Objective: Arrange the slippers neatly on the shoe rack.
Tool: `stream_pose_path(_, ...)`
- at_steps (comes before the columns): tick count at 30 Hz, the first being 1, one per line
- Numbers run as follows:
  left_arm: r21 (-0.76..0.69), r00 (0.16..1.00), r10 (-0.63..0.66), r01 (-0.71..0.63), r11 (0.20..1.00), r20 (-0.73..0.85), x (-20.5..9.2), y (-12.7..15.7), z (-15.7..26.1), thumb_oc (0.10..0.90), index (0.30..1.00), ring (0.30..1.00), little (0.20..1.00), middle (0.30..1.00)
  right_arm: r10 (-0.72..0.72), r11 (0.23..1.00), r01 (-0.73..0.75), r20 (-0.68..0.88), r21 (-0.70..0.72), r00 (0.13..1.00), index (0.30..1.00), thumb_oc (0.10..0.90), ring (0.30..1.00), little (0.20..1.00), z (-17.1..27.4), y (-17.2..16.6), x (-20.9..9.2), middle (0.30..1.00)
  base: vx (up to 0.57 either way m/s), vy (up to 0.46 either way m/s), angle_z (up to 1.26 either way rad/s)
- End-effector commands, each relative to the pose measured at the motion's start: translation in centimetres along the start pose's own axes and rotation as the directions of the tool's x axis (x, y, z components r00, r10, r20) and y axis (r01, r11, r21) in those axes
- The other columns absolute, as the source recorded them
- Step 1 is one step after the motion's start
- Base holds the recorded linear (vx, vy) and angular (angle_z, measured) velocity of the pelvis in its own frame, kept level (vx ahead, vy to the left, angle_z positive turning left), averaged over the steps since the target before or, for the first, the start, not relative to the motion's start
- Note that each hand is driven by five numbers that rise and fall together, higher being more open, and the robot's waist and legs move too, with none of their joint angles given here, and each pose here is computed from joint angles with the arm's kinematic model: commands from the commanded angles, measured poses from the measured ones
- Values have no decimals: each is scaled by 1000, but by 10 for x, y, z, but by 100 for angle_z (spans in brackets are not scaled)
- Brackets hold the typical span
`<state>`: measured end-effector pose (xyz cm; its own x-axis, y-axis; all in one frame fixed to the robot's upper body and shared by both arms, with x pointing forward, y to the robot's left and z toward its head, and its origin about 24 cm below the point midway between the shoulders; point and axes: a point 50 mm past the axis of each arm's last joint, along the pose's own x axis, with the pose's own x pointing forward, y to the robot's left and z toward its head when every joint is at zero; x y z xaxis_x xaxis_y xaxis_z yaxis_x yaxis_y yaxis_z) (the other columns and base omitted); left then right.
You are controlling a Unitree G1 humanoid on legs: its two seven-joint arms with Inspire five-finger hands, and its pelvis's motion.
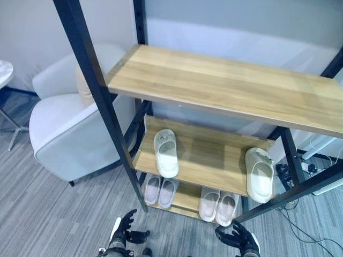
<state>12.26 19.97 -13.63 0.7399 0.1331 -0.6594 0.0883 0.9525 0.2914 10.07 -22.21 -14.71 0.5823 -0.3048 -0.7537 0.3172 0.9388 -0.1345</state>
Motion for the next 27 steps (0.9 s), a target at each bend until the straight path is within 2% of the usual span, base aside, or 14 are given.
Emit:
stream_pose_path(1,-46,992,-16,21,999,126,7,-6,27,800,900,900,900,900,-22,1000,23,83,-16,996,900,800,900,900,17,-7,4,900,-97,-121,23)
stream_pose_path(4,-95,993,-35,46,994,110,6,-9,24,800,900,900,900,900,-22,999,26,86,-48,996,900,800,900,900,19,-9,6,900,-92,-213,14)
stream_pose_path(5,-121,994,-79,87,989,70,4,-14,16,800,900,900,900,900,-17,998,22,77,-60,997,900,800,900,900,19,-11,7,900,-54,-108,-2)
stream_pose_path(8,-54,986,-149,153,987,68,2,-23,15,800,900,900,900,900,-31,998,34,54,-61,998,900,800,900,900,16,-17,7,900,-114,-156,4)
stream_pose_path(11,-93,979,-190,197,976,76,1,-29,17,800,900,900,900,900,-46,998,48,29,-52,999,900,800,900,900,11,-21,7,900,-87,-46,1)
stream_pose_path(12,-68,959,-245,256,964,143,2,-35,32,800,900,900,900,900,-68,996,69,23,-59,997,900,800,900,900,13,-27,8,900,-129,-29,8)
stream_pose_path(13,-67,959,-245,256,964,143,2,-35,32,800,900,900,900,900,-68,996,69,22,-59,997,900,800,900,900,13,-27,8,900,-126,4,18)
stream_pose_path(14,53,900,-363,361,931,243,-6,-38,50,800,900,900,900,900,-74,993,76,20,-91,997,900,800,900,900,14,-35,9,900,-27,39,19)
stream_pose_path(18,182,791,-475,439,880,387,-34,-11,75,800,900,900,900,900,-96,982,97,16,-160,995,900,800,900,900,17,-47,10,900,32,79,-6)
stream_pose_path(20,165,769,-476,451,877,427,-45,7,84,800,900,900,900,900,-97,979,96,4,-180,995,900,800,900,900,17,-50,10,900,134,85,-22)
stream_pose_path(23,198,750,-493,455,868,441,-50,14,90,800,900,900,900,900,-93,978,89,-12,-190,996,900,800,900,900,14,-49,10,900,58,64,-15)
stream_pose_path(27,127,722,-491,498,858,487,-59,26,101,800,900,900,900,900,-46,967,38,-25,-254,999,900,800,900,900,14,-40,11,900,39,34,-9)
